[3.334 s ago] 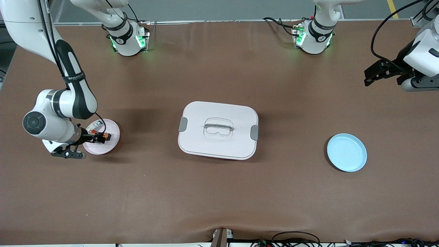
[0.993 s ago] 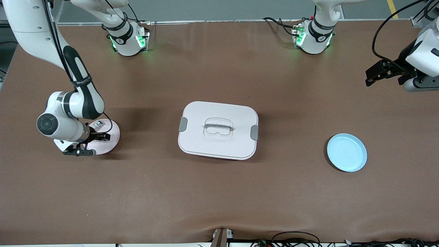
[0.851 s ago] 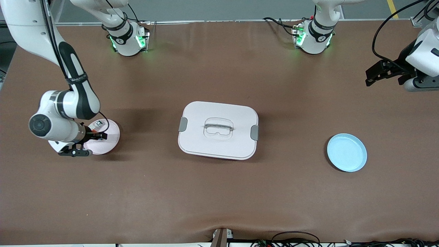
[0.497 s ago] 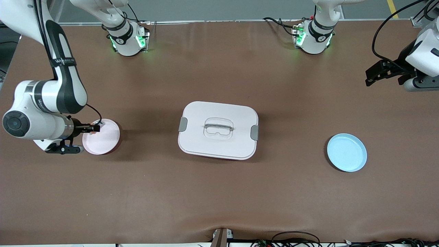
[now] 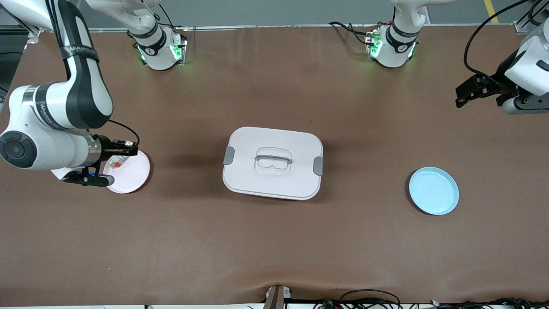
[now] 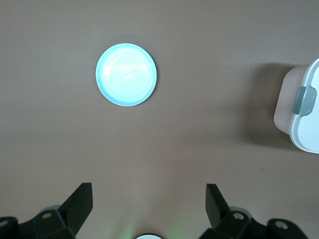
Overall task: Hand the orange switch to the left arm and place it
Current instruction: 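Carry the switch over the box while the left gripper reaches toward it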
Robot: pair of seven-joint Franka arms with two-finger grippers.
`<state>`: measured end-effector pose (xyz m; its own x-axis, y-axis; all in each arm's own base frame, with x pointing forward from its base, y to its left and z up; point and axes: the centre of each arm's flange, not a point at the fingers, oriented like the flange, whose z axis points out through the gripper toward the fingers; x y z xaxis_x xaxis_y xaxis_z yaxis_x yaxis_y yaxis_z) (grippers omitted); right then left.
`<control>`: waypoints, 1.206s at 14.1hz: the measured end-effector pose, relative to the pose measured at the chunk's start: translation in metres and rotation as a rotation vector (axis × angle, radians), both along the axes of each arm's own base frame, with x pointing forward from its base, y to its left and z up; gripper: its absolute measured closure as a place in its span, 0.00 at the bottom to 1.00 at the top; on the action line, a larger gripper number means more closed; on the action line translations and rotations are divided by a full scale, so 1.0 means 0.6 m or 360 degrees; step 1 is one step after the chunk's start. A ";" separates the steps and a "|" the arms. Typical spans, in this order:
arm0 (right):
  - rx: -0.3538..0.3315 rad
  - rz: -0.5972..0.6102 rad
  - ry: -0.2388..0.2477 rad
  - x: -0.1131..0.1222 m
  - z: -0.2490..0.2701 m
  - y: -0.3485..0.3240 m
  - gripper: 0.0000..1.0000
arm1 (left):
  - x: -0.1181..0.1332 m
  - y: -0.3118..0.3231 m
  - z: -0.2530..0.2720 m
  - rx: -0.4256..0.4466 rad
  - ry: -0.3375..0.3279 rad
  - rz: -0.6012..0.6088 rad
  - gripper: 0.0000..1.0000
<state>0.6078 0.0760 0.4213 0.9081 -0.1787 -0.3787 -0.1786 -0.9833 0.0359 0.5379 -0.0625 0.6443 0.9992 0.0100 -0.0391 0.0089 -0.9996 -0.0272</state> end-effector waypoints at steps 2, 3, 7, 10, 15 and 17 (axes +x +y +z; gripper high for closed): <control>0.0032 -0.0122 0.0041 -0.008 0.028 0.056 0.27 | 0.000 -0.004 0.000 -0.0027 0.0003 -0.0004 0.00; 0.0057 -0.0195 0.0064 -0.013 0.042 0.085 0.27 | -0.001 -0.007 0.000 -0.0050 0.0006 -0.0007 0.00; 0.0118 -0.0486 0.0111 -0.032 0.097 0.208 0.27 | -0.002 -0.042 0.005 -0.0217 -0.0005 -0.0049 0.00; 0.0169 -0.0692 0.0182 -0.055 0.132 0.297 0.27 | -0.005 -0.094 0.013 -0.0353 -0.0043 -0.0114 0.00; 0.0333 -0.1036 0.0245 -0.070 0.171 0.402 0.27 | -0.014 -0.142 0.016 -0.0615 0.0009 -0.0130 0.00; 0.0363 -0.1163 0.0229 -0.076 0.180 0.441 0.27 | -0.020 -0.175 0.013 -0.0713 0.0046 -0.0068 0.00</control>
